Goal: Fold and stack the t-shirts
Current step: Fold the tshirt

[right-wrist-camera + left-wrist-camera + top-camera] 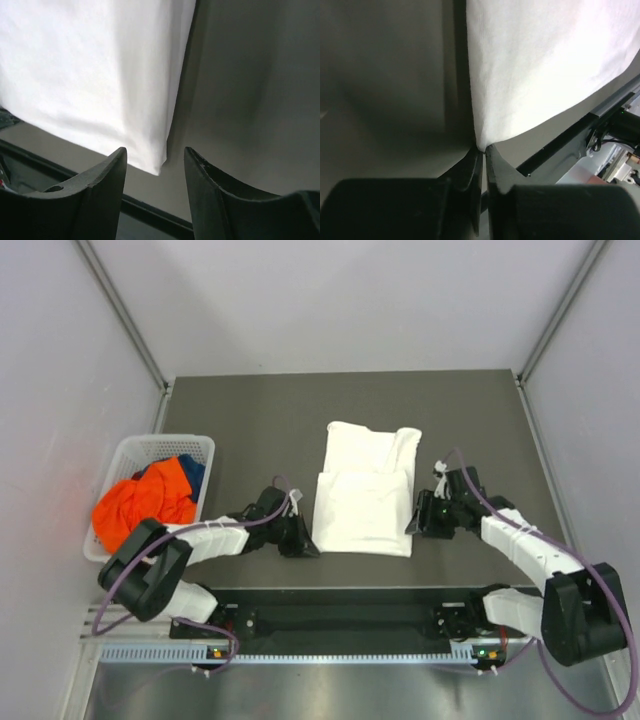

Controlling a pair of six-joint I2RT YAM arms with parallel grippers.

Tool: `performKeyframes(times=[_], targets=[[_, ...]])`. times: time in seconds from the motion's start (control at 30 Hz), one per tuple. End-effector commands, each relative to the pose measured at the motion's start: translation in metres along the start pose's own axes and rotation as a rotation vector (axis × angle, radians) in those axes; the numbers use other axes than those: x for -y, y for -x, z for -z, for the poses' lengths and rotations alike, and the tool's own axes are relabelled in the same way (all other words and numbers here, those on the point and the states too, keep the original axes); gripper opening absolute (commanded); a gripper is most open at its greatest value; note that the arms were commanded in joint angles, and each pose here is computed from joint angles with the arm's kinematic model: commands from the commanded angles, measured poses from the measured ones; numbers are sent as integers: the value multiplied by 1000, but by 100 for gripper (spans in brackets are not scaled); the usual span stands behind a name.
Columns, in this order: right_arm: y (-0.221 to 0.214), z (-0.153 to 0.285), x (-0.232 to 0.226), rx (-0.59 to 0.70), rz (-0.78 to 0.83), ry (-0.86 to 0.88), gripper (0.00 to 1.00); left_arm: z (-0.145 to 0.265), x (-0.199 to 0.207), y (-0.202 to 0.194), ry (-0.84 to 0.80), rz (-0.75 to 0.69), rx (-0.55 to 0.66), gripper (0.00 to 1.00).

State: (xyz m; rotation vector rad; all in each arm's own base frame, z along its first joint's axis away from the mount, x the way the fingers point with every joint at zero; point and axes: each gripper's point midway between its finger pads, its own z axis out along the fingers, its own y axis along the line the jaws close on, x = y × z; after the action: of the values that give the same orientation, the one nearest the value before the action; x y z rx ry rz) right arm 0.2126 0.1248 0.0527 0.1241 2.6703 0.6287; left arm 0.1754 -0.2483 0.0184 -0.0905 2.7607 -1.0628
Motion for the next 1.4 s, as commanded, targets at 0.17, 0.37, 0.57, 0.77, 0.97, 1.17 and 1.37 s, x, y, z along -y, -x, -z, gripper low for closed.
performKeyframes(times=[0.17,0.37,0.57,0.77,0.97,1.17,1.37], targets=[[-45,-19,-7,-47,-22,18,45,24,-9,-4,92,49,63,45],[-49,-13,0,-3,-23,-25,9,23,-7,19,168,-7,75,49],[-66,-10,13,0,-45,-57,1,33,-1,65,147,23,148,50],[-38,6,-12,89,-20,16,47,44,17,121,34,-43,229,51],[52,11,-47,223,141,31,50,28,12,174,-46,-61,242,51],[120,-6,-43,238,246,46,49,7,5,205,-141,-41,225,51],[141,-28,-31,200,289,54,55,-2,8,219,-171,-73,229,51]])
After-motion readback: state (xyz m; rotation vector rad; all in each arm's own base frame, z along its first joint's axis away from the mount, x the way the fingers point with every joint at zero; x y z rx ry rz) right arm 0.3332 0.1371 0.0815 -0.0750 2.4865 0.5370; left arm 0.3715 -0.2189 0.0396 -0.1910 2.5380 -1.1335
